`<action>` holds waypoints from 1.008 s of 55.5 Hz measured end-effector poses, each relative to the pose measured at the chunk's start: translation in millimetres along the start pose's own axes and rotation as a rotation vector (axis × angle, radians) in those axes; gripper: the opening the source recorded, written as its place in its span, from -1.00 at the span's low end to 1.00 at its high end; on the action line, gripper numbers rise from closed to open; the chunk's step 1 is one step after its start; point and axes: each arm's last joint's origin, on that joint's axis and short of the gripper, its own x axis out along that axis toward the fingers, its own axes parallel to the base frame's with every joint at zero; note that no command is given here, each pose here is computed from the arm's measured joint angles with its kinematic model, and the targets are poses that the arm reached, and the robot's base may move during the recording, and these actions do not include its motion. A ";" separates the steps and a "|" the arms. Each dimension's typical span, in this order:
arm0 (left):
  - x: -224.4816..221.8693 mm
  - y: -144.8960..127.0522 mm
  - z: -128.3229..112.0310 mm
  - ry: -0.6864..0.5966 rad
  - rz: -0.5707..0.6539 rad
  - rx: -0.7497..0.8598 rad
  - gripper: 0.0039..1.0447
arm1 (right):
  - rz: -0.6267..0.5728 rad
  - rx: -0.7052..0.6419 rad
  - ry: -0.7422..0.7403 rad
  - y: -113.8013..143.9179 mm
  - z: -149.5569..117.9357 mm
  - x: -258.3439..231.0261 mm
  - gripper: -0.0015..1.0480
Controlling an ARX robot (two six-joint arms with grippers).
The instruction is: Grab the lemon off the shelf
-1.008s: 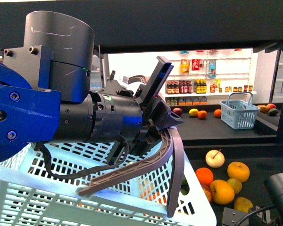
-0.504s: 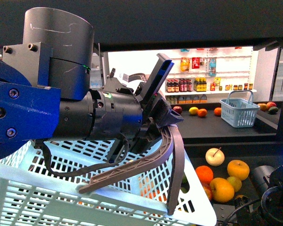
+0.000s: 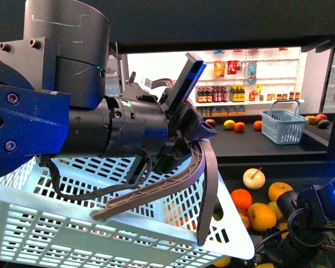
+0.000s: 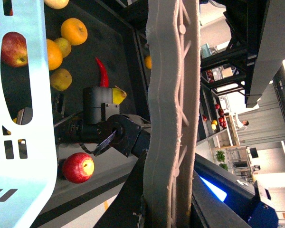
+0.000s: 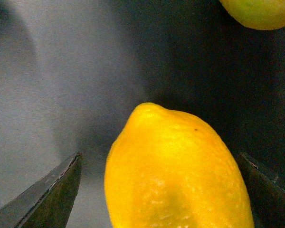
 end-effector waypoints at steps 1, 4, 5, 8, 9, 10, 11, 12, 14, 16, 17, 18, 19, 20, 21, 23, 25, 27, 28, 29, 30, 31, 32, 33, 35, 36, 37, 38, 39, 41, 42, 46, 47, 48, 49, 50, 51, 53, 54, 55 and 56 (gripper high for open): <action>0.0 0.0 0.0 0.000 0.000 0.000 -0.78 | -0.001 0.000 0.000 -0.5 0.0 0.5 0.86; 0.0 0.0 0.0 0.000 0.000 0.000 -0.78 | 0.000 0.000 0.001 -2.5 -0.6 3.7 0.86; 0.0 0.0 0.0 0.000 0.000 0.000 -0.78 | -0.002 0.000 0.000 -3.2 -0.7 4.1 0.86; 0.0 0.0 0.0 0.000 0.000 0.000 -0.78 | -0.012 0.000 -0.003 -5.8 -0.6 5.8 0.86; 0.0 0.0 0.0 0.000 0.000 0.000 -0.78 | -0.015 0.003 -0.005 -6.7 -0.4 6.0 0.83; 0.0 0.0 0.0 0.000 0.000 0.000 -0.78 | -0.016 0.004 -0.009 -7.4 -0.1 6.1 0.77; 0.0 0.0 0.0 0.000 0.000 0.000 -0.78 | -0.017 0.005 -0.010 -7.5 -0.2 6.4 0.74; 0.0 0.0 0.0 0.000 0.000 0.000 -0.78 | -0.018 0.007 -0.015 -7.6 -0.1 6.7 0.68; 0.0 0.0 0.0 0.000 0.000 0.000 -0.78 | -0.021 0.007 -0.021 -8.0 0.3 6.8 0.62; 0.0 0.0 0.0 0.000 0.000 0.000 -0.78 | -0.029 0.012 -0.029 -8.9 0.7 6.7 0.52; 0.0 0.0 0.0 0.000 0.000 0.000 -0.78 | -0.033 0.015 -0.033 -9.3 0.7 6.7 0.46; 0.0 0.0 0.0 0.000 0.000 0.000 -0.78 | -0.035 0.016 -0.035 -9.5 0.8 6.8 0.42; 0.0 0.0 0.0 0.000 0.000 0.000 -0.78 | -0.037 0.016 -0.037 -9.6 0.8 6.9 0.39; 0.0 0.0 0.0 0.000 0.000 0.000 -0.78 | -0.042 0.017 -0.038 -9.7 0.7 7.2 0.33; 0.0 0.0 0.0 0.000 0.000 0.000 -0.78 | -0.044 0.017 -0.039 -9.6 0.7 7.5 0.31; 0.0 0.0 0.0 0.000 0.000 0.000 -0.78 | -0.051 0.020 -0.045 -9.5 0.6 7.8 0.25; 0.0 0.0 0.0 0.000 0.000 0.000 -0.78 | -0.058 0.022 -0.048 -8.9 0.3 7.6 0.22; 0.0 0.0 0.0 0.000 0.000 0.000 -0.78 | -0.066 0.027 -0.053 -8.1 0.1 6.6 0.21; 0.0 0.0 0.0 0.000 0.000 0.000 -0.78 | -0.068 0.031 -0.054 -7.8 -0.1 6.2 0.21; 0.0 0.0 0.0 0.000 0.000 0.000 -0.78 | -0.072 0.033 -0.056 -7.3 -0.4 4.8 0.21; 0.0 0.0 0.0 0.000 0.000 0.000 -0.78 | -0.074 0.033 -0.057 -7.0 -0.4 3.8 0.21; 0.0 0.0 0.0 0.000 0.000 0.000 -0.78 | -0.078 0.036 -0.058 -6.0 -0.8 2.3 0.20; 0.0 0.0 0.0 0.000 0.000 0.000 -0.78 | -0.083 0.038 -0.059 -4.9 -1.1 0.5 0.20; 0.0 0.0 0.0 0.000 0.000 0.000 -0.78 | -0.086 0.038 -0.060 -4.5 -1.2 -0.7 0.20; 0.0 0.0 0.0 0.000 0.000 0.000 -0.78 | -0.095 0.039 -0.064 -3.5 -1.1 -5.1 0.20; 0.0 0.0 0.0 0.000 0.000 0.000 -0.78 | -0.099 0.041 -0.065 -3.3 -1.2 -6.8 0.20; 0.0 0.0 0.0 0.000 0.000 0.000 -0.78 | -0.107 0.041 -0.068 -2.9 -0.9 -10.6 0.20; 0.0 0.0 0.0 0.000 0.000 0.000 -0.78 | -0.112 0.042 -0.069 -2.8 -0.8 -12.8 0.20; 0.0 0.0 0.0 0.000 0.000 0.000 -0.78 | -0.123 0.045 -0.073 -2.6 -0.1 -17.4 0.20; 0.0 0.0 0.0 0.000 0.000 0.000 -0.78 | -0.145 0.048 -0.086 -3.0 1.4 -25.6 0.20; 0.0 0.0 0.0 0.000 0.000 0.000 -0.78 | -0.172 0.050 -0.102 -4.0 2.9 -35.6 0.20; 0.0 0.0 0.0 0.000 0.000 0.000 -0.78 | -0.252 0.061 -0.147 -6.7 9.3 -63.8 0.20; 0.0 0.0 0.0 0.000 0.000 0.000 -0.78 | -0.282 0.060 -0.161 -7.6 11.5 -73.1 0.20; 0.0 0.0 0.0 0.000 0.000 0.000 -0.78 | -0.298 0.061 -0.167 -8.1 12.4 -78.1 0.20; 0.0 0.0 0.0 0.000 0.000 0.000 -0.78 | -0.328 0.067 -0.182 -8.7 14.4 -87.6 0.20; 0.0 0.0 0.0 0.000 0.000 0.000 -0.78 | -0.346 0.068 -0.188 -9.0 15.6 -92.7 0.20; 0.0 0.0 0.0 0.000 0.000 0.000 -0.78 | -0.381 0.074 -0.199 -9.3 17.4 -102.8 0.20; 0.0 0.0 0.0 0.000 0.000 0.000 -0.78 | -0.436 0.077 -0.221 -9.6 20.6 -118.3 0.20; 0.0 0.0 0.0 0.000 0.000 0.000 -0.78 | -0.452 0.084 -0.230 -9.4 21.5 -123.5 0.20; 0.0 0.0 0.0 0.000 0.000 0.000 -0.78 | -0.483 0.092 -0.248 -8.7 23.0 -133.9 0.20; 0.0 0.0 0.0 0.000 0.000 0.000 -0.78 | -0.498 0.095 -0.256 -8.1 23.9 -139.2 0.20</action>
